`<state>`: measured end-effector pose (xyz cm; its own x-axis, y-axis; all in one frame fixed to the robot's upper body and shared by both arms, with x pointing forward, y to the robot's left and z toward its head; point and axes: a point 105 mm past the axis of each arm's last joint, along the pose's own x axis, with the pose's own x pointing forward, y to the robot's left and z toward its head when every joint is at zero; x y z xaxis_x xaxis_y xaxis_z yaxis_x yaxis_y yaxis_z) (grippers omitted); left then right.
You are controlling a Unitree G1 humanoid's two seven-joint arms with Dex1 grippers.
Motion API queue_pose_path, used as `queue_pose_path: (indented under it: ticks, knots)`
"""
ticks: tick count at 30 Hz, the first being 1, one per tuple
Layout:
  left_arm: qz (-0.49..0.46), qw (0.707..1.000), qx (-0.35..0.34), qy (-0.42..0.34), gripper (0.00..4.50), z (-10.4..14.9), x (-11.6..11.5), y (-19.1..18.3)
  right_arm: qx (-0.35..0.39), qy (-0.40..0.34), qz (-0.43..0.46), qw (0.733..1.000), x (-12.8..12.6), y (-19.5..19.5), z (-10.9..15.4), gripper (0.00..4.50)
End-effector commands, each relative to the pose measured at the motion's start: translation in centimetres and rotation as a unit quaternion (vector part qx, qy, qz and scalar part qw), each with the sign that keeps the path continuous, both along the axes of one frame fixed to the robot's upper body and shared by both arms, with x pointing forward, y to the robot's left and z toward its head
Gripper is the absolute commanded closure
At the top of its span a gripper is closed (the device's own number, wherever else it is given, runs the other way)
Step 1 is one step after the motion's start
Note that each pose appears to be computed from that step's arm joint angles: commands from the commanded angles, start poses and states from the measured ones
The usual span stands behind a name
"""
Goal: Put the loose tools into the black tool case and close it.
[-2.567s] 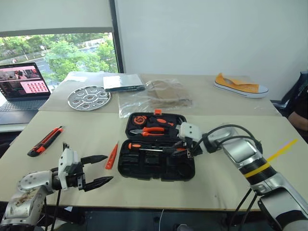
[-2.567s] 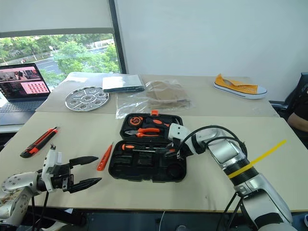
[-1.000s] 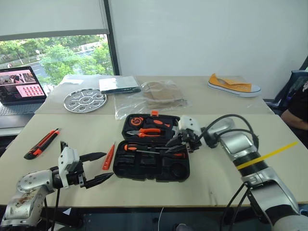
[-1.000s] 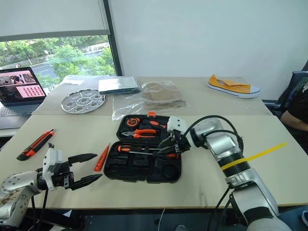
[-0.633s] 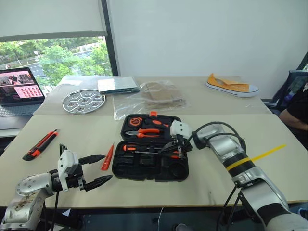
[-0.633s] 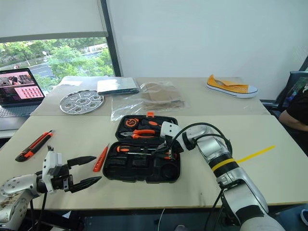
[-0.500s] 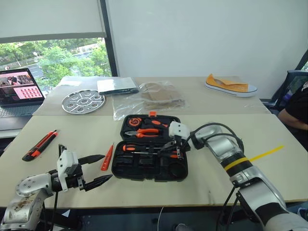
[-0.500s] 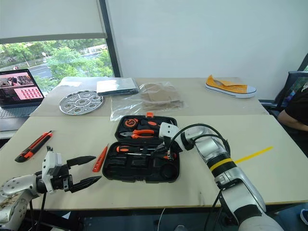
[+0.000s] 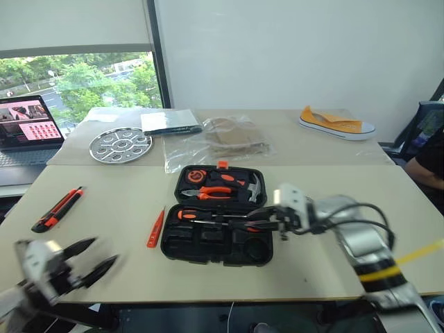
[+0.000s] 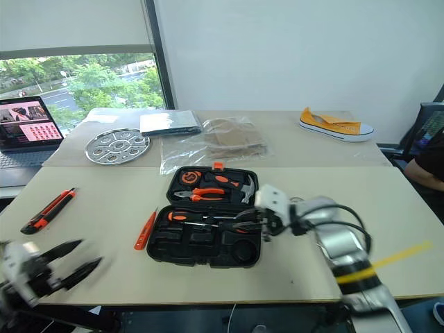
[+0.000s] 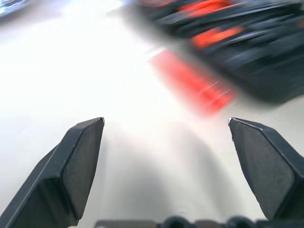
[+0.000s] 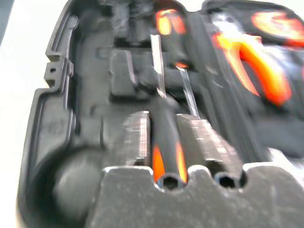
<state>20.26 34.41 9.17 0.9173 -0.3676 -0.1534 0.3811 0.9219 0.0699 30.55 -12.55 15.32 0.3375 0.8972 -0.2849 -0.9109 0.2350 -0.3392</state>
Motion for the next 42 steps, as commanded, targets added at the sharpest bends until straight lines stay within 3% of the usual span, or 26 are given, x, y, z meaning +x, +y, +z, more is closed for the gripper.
queue_pose_path:
  ticks: [1,6,10,16,22,29,37,41,42]
  knots:
    - [0.085,0.996,0.012,-0.021,0.00,0.5,-1.9,3.3,0.084,-0.077,-0.012,0.993,-2.4,-1.9,2.1,1.72]
    - [0.140,0.989,-0.003,-0.036,0.00,1.1,-2.6,4.7,0.143,-0.080,-0.067,0.984,-5.0,-4.9,0.7,0.06]
    - [0.091,0.995,-0.024,-0.030,0.00,2.0,-0.8,2.1,0.151,-0.088,-0.088,0.981,-5.5,-5.6,0.5,0.06]
    - [0.030,0.998,-0.047,0.027,0.00,4.2,4.7,-4.0,0.155,-0.102,-0.071,0.980,-5.3,-4.7,1.9,0.06]
    - [0.047,0.991,-0.026,0.122,0.00,3.7,8.7,-8.8,0.156,-0.099,-0.041,0.982,-5.5,-3.7,3.2,0.06]
    - [0.045,0.981,-0.015,0.188,0.00,2.1,10.7,-12.2,0.156,-0.101,-0.045,0.982,-5.6,-3.4,3.6,0.06]
    - [0.037,0.973,0.015,0.229,0.00,0.3,11.1,-13.7,0.158,-0.108,-0.054,0.980,-5.9,-3.3,4.0,0.06]
    - [0.026,0.969,0.015,0.247,1.26,-0.5,10.6,-14.1,0.161,-0.111,-0.058,0.979,-5.9,-3.2,4.3,0.00]
    - [0.026,0.967,0.017,0.251,1.78,-0.7,10.5,-14.0,0.162,-0.112,-0.059,0.979,-6.0,-3.1,4.3,0.00]
